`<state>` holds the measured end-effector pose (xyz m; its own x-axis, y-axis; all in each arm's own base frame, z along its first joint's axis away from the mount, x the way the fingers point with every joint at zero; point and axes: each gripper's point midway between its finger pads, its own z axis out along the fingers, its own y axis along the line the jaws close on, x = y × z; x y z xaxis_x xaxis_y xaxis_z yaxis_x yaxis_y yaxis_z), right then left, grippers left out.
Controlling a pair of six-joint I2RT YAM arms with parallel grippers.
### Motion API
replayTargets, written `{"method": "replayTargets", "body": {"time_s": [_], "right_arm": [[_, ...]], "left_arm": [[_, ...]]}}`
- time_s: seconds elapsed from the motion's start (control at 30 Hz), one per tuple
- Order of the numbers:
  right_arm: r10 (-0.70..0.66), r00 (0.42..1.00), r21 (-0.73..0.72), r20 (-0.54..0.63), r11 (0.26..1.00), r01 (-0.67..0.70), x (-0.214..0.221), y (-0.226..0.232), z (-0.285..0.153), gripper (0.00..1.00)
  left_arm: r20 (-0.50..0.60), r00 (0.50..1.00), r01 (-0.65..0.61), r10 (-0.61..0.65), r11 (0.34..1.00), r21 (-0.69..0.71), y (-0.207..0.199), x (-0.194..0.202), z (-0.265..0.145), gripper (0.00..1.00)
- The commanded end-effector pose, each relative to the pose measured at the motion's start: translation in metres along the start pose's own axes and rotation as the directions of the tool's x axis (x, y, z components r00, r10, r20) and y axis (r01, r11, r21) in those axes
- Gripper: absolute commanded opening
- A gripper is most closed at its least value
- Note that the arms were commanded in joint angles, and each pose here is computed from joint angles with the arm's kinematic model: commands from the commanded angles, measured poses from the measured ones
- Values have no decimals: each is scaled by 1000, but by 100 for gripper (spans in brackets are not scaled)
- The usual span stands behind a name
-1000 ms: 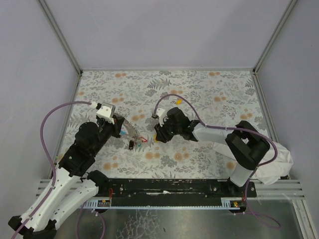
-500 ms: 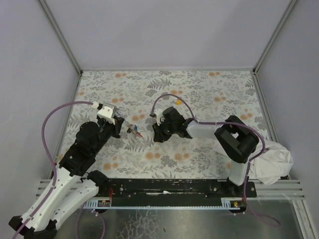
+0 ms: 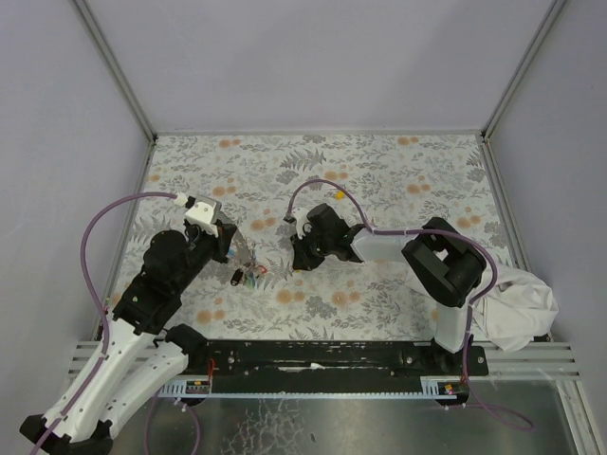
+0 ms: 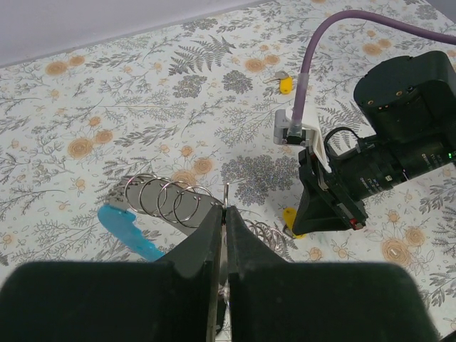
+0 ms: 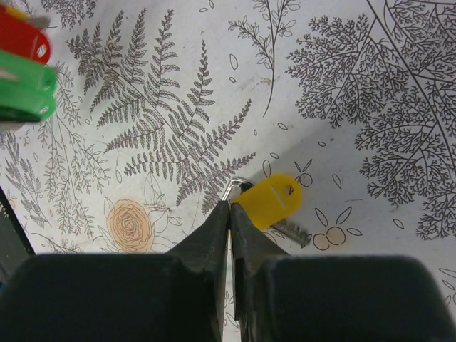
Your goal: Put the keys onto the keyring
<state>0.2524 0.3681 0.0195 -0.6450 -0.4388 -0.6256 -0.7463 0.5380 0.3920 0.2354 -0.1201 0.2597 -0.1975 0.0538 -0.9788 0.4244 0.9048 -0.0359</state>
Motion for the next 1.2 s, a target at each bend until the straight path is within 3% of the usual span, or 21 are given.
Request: {"method": "replayTargets", "body": {"time_s": [0.0,0.3,0.57,0.8,0.97,1.17], "right_arm": [[7,1000,-27,13,1000,-7,-10,5,-3,3],[-79,994,125,-71,988,88,3,-9,-51,0],[-72,980,257,-187,959,120,33,-27,-107,0],[-16,967,382,-254,917,115,52,-42,-150,0],[19,957,427,-289,898,111,59,-43,-170,0],[47,934,432,-355,894,119,68,-49,-164,0]], "left_arm": [[72,997,-9,6,999,44,-6,-18,1,0],[81,996,25,-48,966,257,-45,-24,6,0],[95,972,145,-214,869,473,-86,-12,29,0],[164,945,118,-283,764,635,-114,-18,45,0],[180,945,74,-274,713,698,-128,11,46,0],[202,958,-8,-201,689,725,-132,63,39,0]]}}
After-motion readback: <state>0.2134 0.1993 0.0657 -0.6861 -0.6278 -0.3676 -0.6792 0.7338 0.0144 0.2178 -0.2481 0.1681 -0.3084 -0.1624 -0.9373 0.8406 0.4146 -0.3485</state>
